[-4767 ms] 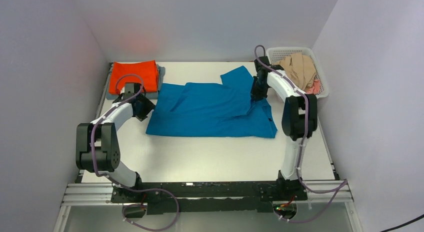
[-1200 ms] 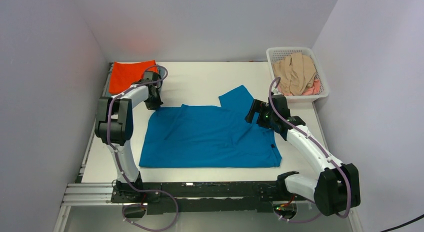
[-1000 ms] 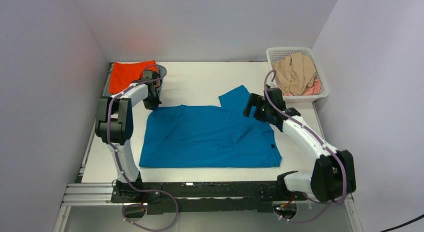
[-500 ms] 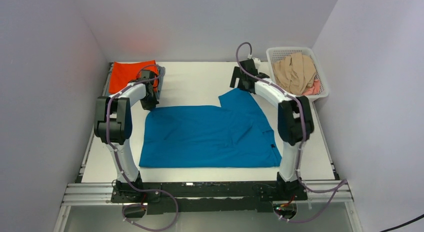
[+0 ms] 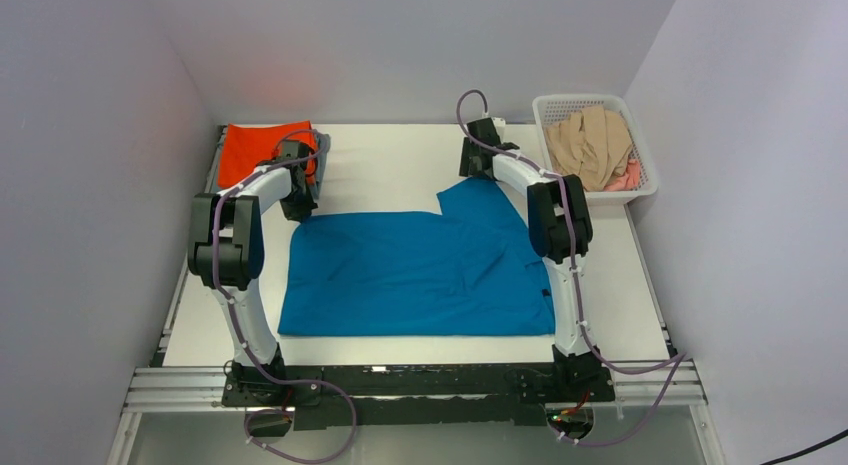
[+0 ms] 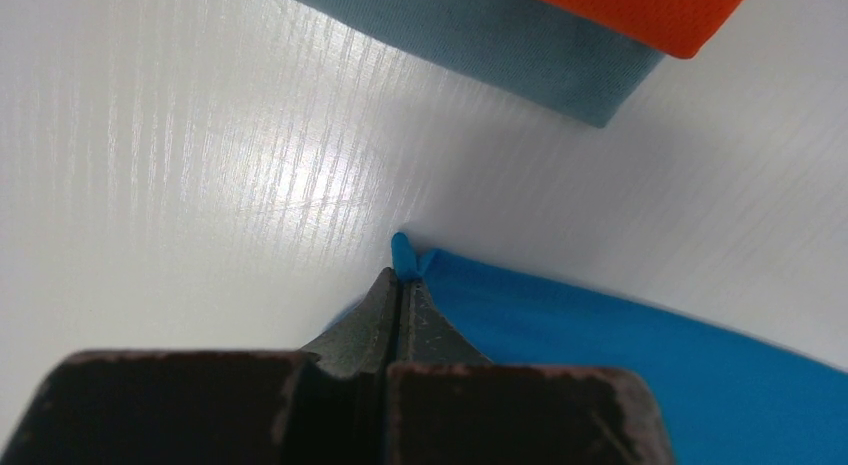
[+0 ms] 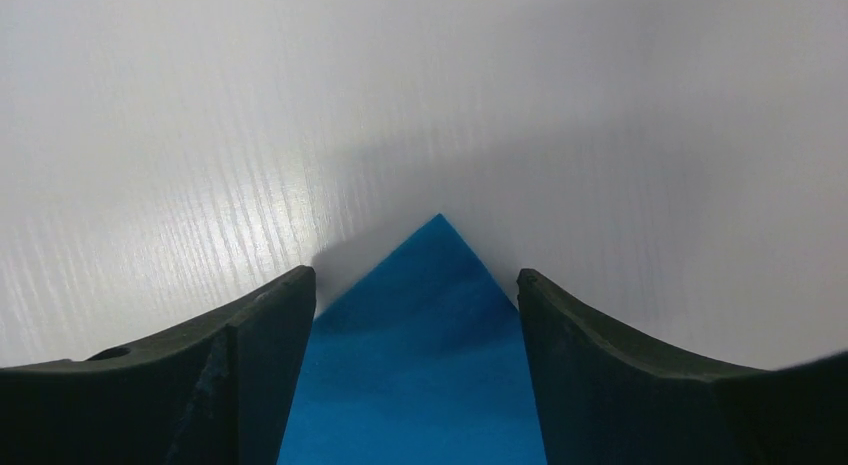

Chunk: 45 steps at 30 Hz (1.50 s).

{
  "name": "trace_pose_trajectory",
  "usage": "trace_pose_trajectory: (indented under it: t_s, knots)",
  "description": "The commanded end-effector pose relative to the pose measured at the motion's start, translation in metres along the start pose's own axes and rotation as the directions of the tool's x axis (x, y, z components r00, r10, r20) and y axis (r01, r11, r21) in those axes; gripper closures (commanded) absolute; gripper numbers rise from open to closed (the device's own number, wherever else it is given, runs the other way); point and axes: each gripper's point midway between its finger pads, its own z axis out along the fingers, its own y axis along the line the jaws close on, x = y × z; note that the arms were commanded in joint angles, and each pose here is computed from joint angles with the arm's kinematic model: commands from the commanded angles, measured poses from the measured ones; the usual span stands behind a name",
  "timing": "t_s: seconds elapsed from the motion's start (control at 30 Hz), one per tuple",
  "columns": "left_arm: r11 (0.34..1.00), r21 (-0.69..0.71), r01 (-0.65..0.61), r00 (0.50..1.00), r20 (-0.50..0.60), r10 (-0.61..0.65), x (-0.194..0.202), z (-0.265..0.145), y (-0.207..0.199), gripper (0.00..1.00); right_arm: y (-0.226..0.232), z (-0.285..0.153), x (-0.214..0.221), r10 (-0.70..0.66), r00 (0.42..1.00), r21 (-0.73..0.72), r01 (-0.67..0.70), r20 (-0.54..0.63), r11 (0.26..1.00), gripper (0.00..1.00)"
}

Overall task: Fold and stack the t-shirts
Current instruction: Grab the side of the flattened tshirt furthest away from the robot with both arms, then fold the other side of the tshirt into a rectangle

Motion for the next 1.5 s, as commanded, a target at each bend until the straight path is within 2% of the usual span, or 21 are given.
trace_pose_trajectory:
  t_s: [0.0,0.13,0.3,0.43,0.5,0.67,0.87,1.27,1.47]
  knots:
    - [0.999,0.013,0.032,0.999,0.038,-0.032,-0.014,-0.01,0.0,1.0,-0.006,-0.008,-0.001,-0.011,1.0,-0.003,0.011,0.015,1.0,0.27]
    - [0.999,0.017,0.034,0.999,0.038,-0.035,-0.013,-0.011,0.0,1.0,-0.014,-0.011,0.012,-0.019,1.0,0.005,0.019,-0.004,1.0,0.42]
    - [0.999,0.021,0.036,0.999,0.037,-0.037,-0.014,-0.011,-0.001,1.0,-0.017,-0.009,0.012,-0.02,1.0,0.011,0.02,0.001,1.0,0.69]
    - [0.998,0.035,0.049,0.998,0.037,-0.05,-0.017,-0.008,-0.004,1.0,-0.015,-0.005,0.003,-0.018,1.0,0.007,0.018,0.025,1.0,0.85]
    - [0.997,0.057,0.054,0.998,0.039,-0.057,-0.023,-0.006,-0.009,1.0,-0.012,-0.003,-0.008,-0.02,0.999,0.0,0.02,0.049,1.0,0.99]
    - [0.994,0.09,0.063,0.996,0.055,-0.068,-0.041,-0.008,-0.017,1.0,-0.006,-0.004,-0.035,-0.04,0.994,-0.018,0.042,0.102,0.999,1.0]
    - [0.988,0.146,0.041,0.993,0.107,-0.057,-0.045,-0.024,-0.021,1.0,0.001,-0.041,-0.049,-0.042,0.986,-0.108,0.059,0.159,0.992,1.0]
    - [0.966,0.259,0.018,0.978,0.196,-0.071,-0.016,-0.054,-0.014,1.0,0.009,-0.14,-0.005,-0.059,0.982,-0.24,0.102,0.181,0.965,1.0]
    - [0.954,0.296,0.037,0.965,0.237,-0.111,0.007,-0.075,-0.006,1.0,0.001,-0.192,0.023,-0.076,0.976,-0.222,0.121,0.203,0.968,1.0]
